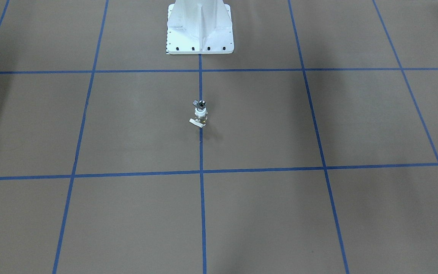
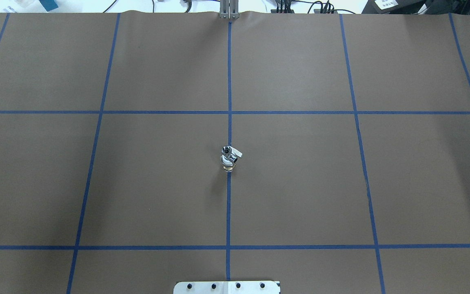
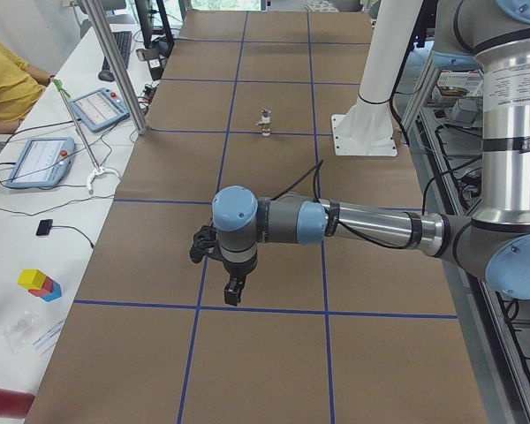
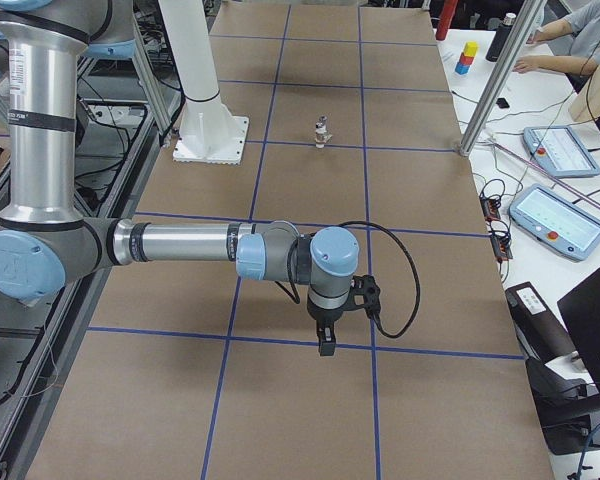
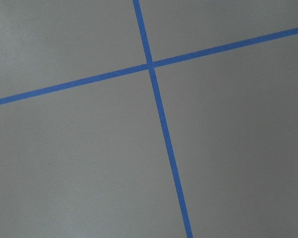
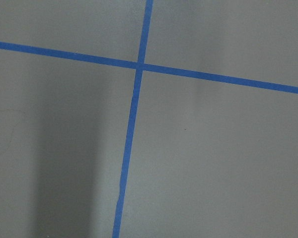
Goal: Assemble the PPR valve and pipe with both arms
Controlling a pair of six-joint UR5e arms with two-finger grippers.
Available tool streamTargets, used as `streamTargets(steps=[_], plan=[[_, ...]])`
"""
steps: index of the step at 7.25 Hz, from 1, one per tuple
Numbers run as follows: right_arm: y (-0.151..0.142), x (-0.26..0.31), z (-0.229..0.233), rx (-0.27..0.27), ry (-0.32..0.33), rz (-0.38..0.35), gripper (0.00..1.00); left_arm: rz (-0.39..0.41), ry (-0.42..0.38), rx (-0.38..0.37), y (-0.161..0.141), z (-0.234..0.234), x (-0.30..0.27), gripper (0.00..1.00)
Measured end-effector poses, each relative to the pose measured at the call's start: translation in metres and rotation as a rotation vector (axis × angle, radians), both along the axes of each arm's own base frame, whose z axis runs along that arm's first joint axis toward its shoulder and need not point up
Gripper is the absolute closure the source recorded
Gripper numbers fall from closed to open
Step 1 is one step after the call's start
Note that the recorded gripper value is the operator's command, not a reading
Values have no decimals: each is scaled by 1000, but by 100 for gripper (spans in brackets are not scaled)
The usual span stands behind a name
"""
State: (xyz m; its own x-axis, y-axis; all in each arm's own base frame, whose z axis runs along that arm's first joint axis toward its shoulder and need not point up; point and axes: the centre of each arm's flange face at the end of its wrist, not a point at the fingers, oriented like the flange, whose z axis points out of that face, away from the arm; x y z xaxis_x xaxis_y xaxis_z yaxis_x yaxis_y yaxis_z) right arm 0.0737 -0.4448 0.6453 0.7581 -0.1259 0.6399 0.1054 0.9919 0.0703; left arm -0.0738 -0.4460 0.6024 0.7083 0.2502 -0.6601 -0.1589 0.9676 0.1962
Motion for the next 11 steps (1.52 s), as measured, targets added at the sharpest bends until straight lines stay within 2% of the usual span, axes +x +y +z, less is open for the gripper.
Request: streamTargets(steps=[11], plan=[[14,0,11,-41,-1,21,0,-7,2,-18,11,8,0,0]])
